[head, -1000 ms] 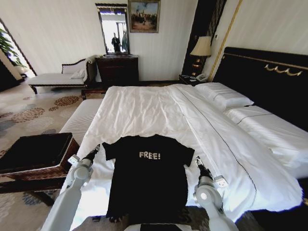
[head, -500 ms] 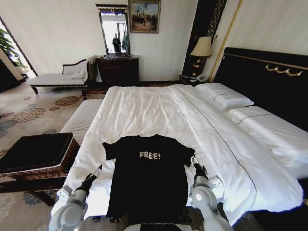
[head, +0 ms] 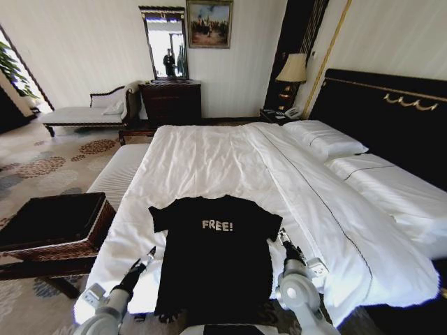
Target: Fold the clothes on the bed and place them into the basket.
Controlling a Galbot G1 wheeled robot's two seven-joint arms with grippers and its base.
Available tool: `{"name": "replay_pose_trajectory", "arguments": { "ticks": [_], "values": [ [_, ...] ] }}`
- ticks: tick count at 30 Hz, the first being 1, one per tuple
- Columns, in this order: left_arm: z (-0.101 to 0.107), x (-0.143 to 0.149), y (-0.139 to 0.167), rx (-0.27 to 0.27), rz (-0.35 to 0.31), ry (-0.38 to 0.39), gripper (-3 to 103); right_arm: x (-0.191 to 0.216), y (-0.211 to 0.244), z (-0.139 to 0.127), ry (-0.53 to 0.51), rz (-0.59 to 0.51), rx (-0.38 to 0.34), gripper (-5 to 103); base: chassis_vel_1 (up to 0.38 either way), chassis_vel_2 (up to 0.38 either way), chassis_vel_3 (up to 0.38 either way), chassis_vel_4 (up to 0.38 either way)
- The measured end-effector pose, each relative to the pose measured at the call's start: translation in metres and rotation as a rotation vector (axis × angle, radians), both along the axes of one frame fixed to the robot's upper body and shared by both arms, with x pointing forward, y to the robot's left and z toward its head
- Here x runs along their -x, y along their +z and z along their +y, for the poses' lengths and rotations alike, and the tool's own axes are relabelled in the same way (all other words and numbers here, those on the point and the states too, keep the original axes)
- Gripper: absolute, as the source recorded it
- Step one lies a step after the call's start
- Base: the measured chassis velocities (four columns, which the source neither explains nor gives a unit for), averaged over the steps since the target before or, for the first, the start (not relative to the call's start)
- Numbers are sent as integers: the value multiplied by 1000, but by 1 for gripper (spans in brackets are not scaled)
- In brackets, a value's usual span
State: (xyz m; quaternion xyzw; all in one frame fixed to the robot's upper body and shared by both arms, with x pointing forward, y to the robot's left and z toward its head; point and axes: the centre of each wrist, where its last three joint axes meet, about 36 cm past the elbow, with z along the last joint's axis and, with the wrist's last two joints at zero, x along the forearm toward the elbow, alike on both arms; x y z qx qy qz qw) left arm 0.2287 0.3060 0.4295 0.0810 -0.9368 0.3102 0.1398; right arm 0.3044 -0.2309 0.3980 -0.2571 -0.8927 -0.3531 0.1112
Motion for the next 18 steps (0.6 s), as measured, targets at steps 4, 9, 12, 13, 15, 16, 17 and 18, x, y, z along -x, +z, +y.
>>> {"name": "replay_pose_trajectory", "arguments": {
  "ticks": [4,9,12,13,15,16,17,18],
  "values": [
    [-4,-6,6,-162,-6,79,100,2,-2,-9,25,-50,-43,100,0,0,0,0],
    [-6,-8,8,-311,-12,129,100,16,9,-21,60,-102,-39,100,0,0,0,0],
    [-1,-9,19,-422,-41,126,100,33,1,-39,91,-136,-17,100,0,0,0,0],
    [-1,-9,19,-422,-41,126,100,33,1,-39,91,-136,-17,100,0,0,0,0],
    [2,-9,26,-433,-61,102,100,40,-7,-43,112,-149,-1,100,0,0,0,0],
    [8,-11,28,-438,-84,87,100,43,-17,-47,133,-169,13,100,0,0,0,0],
    [12,-13,26,-437,-97,95,100,42,-22,-48,131,-173,6,100,0,0,0,0],
    [15,-13,22,-424,-108,110,100,37,-29,-47,117,-174,-16,100,0,0,0,0]
  ]
}}
